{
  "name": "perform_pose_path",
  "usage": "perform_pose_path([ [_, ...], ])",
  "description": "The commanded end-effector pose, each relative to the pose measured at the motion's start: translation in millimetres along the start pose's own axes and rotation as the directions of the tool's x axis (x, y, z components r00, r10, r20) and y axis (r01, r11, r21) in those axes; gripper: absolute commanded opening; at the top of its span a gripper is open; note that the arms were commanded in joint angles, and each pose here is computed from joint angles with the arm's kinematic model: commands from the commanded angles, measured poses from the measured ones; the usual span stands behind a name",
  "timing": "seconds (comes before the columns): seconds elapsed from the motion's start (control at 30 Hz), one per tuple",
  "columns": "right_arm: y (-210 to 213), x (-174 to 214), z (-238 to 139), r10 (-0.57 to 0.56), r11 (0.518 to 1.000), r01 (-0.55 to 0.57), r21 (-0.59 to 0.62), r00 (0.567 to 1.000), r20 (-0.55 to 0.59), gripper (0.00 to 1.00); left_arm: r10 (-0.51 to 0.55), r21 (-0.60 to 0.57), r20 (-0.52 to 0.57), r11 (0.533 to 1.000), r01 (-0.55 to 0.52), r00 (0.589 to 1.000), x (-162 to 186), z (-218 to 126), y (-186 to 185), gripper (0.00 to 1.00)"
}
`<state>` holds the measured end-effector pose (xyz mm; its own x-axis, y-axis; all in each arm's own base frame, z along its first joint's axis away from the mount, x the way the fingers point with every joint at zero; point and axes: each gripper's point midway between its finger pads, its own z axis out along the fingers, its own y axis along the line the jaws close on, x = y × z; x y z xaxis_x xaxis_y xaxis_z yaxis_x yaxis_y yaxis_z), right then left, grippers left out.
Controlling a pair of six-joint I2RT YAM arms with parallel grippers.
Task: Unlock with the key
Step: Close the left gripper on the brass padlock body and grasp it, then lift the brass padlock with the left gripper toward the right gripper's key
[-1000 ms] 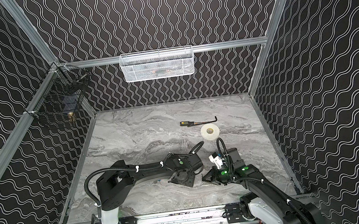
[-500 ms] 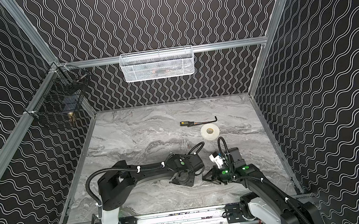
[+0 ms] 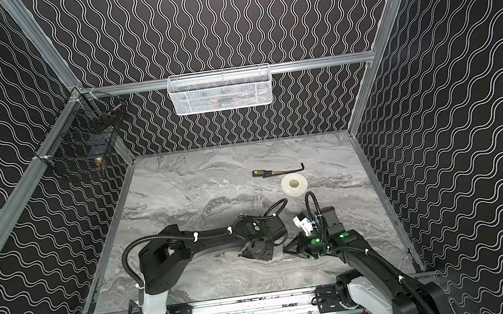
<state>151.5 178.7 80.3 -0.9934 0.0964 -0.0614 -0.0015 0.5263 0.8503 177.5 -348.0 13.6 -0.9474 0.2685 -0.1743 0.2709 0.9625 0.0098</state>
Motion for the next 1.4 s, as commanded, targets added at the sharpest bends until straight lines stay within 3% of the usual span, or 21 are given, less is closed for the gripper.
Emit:
perform_pose_path([
  [0.0,6.3,-2.2,-0.7,-0.020,1.000,0.020,-0.024,1.000,0.001,0.00,-0.002,-0.083,-0.027,0.997,-0.001,1.000,9.4,7.0,19.3,0.33],
  [0.37,11.4,-2.6,-5.6,-0.042,0.999,0.042,-0.005,0.999,-0.002,0.00,-0.035,-0.037,0.018,0.999,0.035,0.999,1.3,-6.2,14.7,0.26],
  [0.57,14.5,-4.9,-12.0,-0.045,0.998,0.045,0.037,0.999,0.003,0.00,-0.154,0.083,0.102,0.986,0.146,0.983,-16.3,-35.0,11.5,0.23],
  [0.63,18.7,-6.4,-13.5,-0.050,0.998,0.049,0.038,0.999,0.006,0.00,-0.225,0.146,0.141,0.968,0.204,0.964,-25.2,-51.1,11.9,0.17],
  [0.8,33.9,-9.3,-7.0,-0.069,0.997,0.069,0.016,0.997,0.014,0.00,-0.387,0.319,0.236,0.898,0.305,0.891,-49.4,-94.1,8.5,0.16],
  [0.97,64.2,1.2,18.9,-0.173,0.985,0.173,-0.012,0.985,-0.011,0.00,-0.508,0.434,0.260,0.821,0.371,0.821,-62.9,-123.1,14.2,0.10],
  [1.07,84.6,-0.1,30.6,-0.211,0.975,0.211,-0.067,0.977,0.008,0.00,-0.542,0.447,0.276,0.803,0.393,0.793,-63.6,-132.1,23.1,0.09],
  [1.37,120.8,-6.2,63.1,-0.278,0.948,0.279,-0.152,0.960,0.025,0.00,-0.580,0.457,0.296,0.784,0.421,0.759,-54.5,-141.7,44.8,0.03],
])
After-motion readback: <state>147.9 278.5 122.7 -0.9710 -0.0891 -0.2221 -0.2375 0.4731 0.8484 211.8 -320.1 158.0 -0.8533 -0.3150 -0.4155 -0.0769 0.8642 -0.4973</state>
